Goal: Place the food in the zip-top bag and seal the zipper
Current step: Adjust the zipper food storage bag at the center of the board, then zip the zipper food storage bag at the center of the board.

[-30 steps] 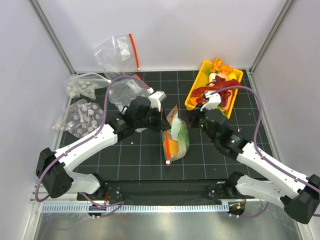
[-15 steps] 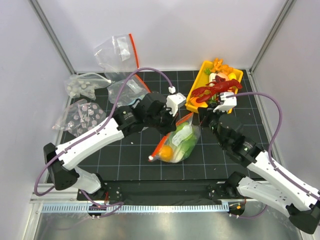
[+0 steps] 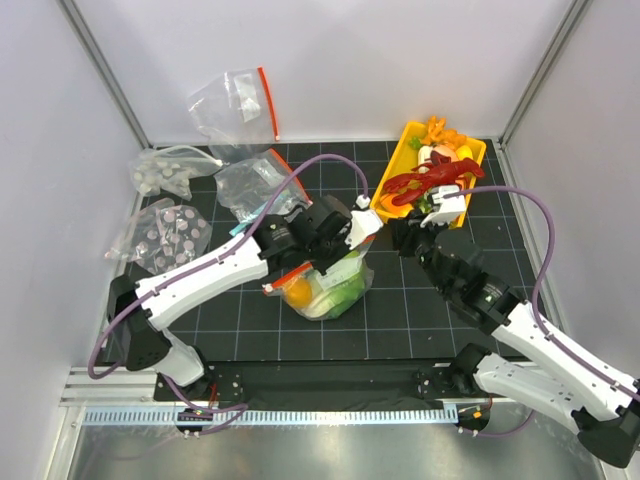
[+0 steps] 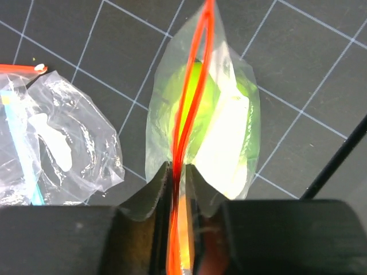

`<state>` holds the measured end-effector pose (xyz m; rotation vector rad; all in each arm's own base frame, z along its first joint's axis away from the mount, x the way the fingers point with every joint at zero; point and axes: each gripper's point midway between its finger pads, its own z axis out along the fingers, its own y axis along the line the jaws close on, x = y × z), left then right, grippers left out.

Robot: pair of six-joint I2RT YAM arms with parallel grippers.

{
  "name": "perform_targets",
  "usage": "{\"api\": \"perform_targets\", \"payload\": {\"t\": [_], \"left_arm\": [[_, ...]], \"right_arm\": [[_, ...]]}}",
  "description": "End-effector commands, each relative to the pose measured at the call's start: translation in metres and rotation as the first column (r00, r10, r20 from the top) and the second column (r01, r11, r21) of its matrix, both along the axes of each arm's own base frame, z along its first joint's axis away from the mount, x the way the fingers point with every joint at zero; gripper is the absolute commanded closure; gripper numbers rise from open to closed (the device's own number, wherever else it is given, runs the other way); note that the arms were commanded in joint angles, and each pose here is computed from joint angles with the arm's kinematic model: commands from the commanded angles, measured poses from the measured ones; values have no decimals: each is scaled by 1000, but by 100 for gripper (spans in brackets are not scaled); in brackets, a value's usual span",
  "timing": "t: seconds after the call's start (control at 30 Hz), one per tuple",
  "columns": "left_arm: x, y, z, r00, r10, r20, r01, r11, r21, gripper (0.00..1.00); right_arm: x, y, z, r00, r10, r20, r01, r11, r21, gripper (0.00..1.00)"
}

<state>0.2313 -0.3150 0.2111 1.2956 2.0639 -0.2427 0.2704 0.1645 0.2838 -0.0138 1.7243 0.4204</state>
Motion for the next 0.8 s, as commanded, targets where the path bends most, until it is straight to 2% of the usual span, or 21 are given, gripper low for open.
{"api": "perform_targets", "payload": {"t": [0.0,0.07,0.13,0.17,0.27,0.3,0.37,0.4,0.47,0.53,0.6,0.63,0.67,0.7,0.77], "left_arm": [[5,-2,16,995,-9,95,15,998,-61,80],[-3,-3,29,994,-34,105,47,991,-129,78],[-5,-2,37,992,-20,127,43,982,-183,71],[-4,0,41,990,-4,137,32,978,-205,60],[-9,10,56,985,45,167,3,961,-277,50],[-7,17,71,977,93,194,-26,946,-325,43],[-10,23,82,972,137,189,-54,920,-388,36],[-14,30,92,966,155,206,-52,899,-435,28],[-17,39,90,961,198,195,-82,872,-482,25],[-16,56,118,931,283,231,-97,801,-591,16],[-12,70,124,898,386,212,-150,721,-676,1],[-10,89,136,857,470,209,-189,665,-722,0],[-8,94,133,842,506,187,-211,629,-748,0],[-7,100,134,830,528,181,-221,609,-762,0],[-4,114,136,788,595,159,-260,556,-790,0]], "right_arm": [[-6,6,23,996,54,73,-56,998,36,66],[-8,5,26,995,61,84,-65,997,44,62],[-9,4,27,994,59,88,-63,997,47,60],[-9,3,28,994,56,92,-60,997,50,60],[-10,4,28,993,65,95,-70,996,51,56],[-11,6,28,993,75,96,-80,995,51,54],[-13,10,31,988,106,109,-112,993,46,46],[-17,18,30,981,158,113,-163,986,39,43],[-21,26,32,968,217,130,-222,975,22,33],[-30,43,35,936,320,149,-325,946,11,23],[-37,55,38,901,401,164,-403,915,-20,17],[-39,62,36,886,437,157,-438,899,-32,10],[-52,77,37,827,541,157,-541,840,-44,6],[-56,83,35,802,577,154,-575,816,-61,2],[-61,98,40,746,642,175,-642,764,-64,0]]}}
